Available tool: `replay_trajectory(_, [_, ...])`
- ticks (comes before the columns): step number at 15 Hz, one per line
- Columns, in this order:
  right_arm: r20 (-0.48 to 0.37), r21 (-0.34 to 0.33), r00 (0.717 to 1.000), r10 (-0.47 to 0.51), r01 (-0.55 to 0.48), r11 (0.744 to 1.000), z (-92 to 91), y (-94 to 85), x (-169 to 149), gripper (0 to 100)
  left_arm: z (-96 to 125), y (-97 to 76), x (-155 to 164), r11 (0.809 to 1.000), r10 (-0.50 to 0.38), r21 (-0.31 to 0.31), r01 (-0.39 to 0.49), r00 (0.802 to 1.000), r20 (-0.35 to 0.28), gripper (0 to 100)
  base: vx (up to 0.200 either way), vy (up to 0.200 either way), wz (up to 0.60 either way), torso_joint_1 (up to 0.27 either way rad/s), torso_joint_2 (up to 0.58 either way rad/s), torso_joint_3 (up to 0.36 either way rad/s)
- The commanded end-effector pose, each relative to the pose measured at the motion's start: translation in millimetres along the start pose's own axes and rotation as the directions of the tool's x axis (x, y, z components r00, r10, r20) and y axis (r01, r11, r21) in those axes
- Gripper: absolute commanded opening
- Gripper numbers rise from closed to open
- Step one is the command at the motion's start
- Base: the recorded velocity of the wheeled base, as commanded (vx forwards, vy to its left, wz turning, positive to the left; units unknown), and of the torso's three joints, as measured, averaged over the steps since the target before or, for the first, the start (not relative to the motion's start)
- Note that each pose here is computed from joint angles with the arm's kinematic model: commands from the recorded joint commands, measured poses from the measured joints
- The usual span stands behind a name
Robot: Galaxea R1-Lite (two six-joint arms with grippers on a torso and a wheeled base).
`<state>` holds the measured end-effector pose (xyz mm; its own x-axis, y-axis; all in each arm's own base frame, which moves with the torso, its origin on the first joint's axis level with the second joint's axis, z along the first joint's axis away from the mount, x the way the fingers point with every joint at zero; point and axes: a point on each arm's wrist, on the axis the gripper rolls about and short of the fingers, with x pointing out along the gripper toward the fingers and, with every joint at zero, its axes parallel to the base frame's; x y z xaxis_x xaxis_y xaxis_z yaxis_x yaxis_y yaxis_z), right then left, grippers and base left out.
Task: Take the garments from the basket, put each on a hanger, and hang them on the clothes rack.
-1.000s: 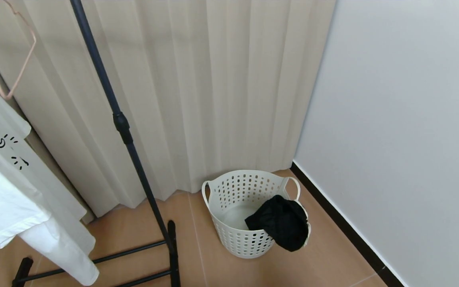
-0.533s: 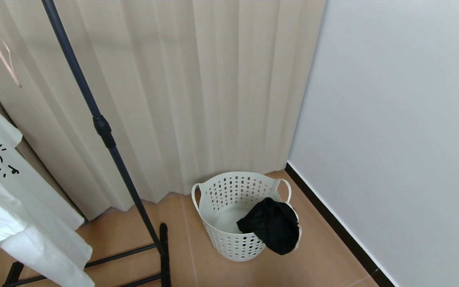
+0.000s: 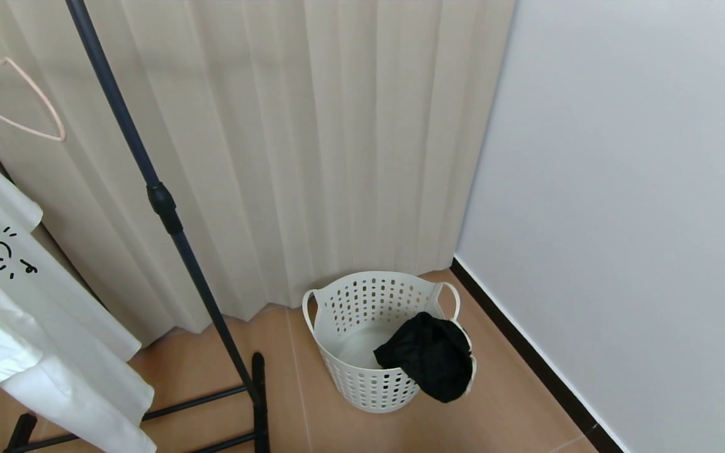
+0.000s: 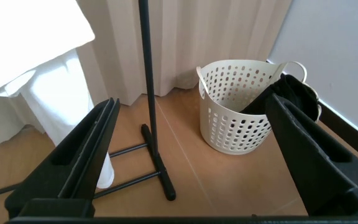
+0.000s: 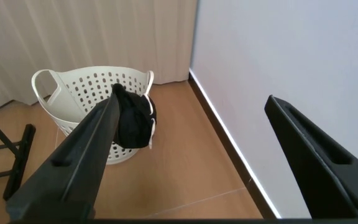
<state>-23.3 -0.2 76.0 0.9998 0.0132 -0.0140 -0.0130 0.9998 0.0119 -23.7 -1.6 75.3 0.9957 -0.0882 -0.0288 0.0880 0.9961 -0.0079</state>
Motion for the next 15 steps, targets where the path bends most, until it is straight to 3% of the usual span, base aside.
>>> replay_trajectory(1, [0.000, 0.000, 1.000, 0.001, -0.001, 1.000, 0.0, 0.0, 0.0, 100, 0.0, 0.0, 0.1, 1.000, -0.001, -0.001, 0.001, 1.000, -0.002, 100, 0.000, 0.000, 0.00, 0.000, 0.00, 0.000])
replay_trajectory(6, [0.000, 0.000, 1.000, 0.001, -0.001, 1.000, 0.0, 0.0, 0.0, 100, 0.0, 0.0, 0.1, 1.000, -0.001, -0.001, 0.001, 1.000, -0.002, 100, 0.000, 0.000, 0.00, -0.014, 0.11, 0.004])
replay_trajectory(15, [0.000, 0.002, 1.000, 0.001, -0.001, 1.000, 0.0, 0.0, 0.0, 100, 0.0, 0.0, 0.1, 1.000, -0.001, -0.002, 0.001, 1.000, -0.002, 100, 0.000, 0.000, 0.00, 0.003, 0.01, -0.186])
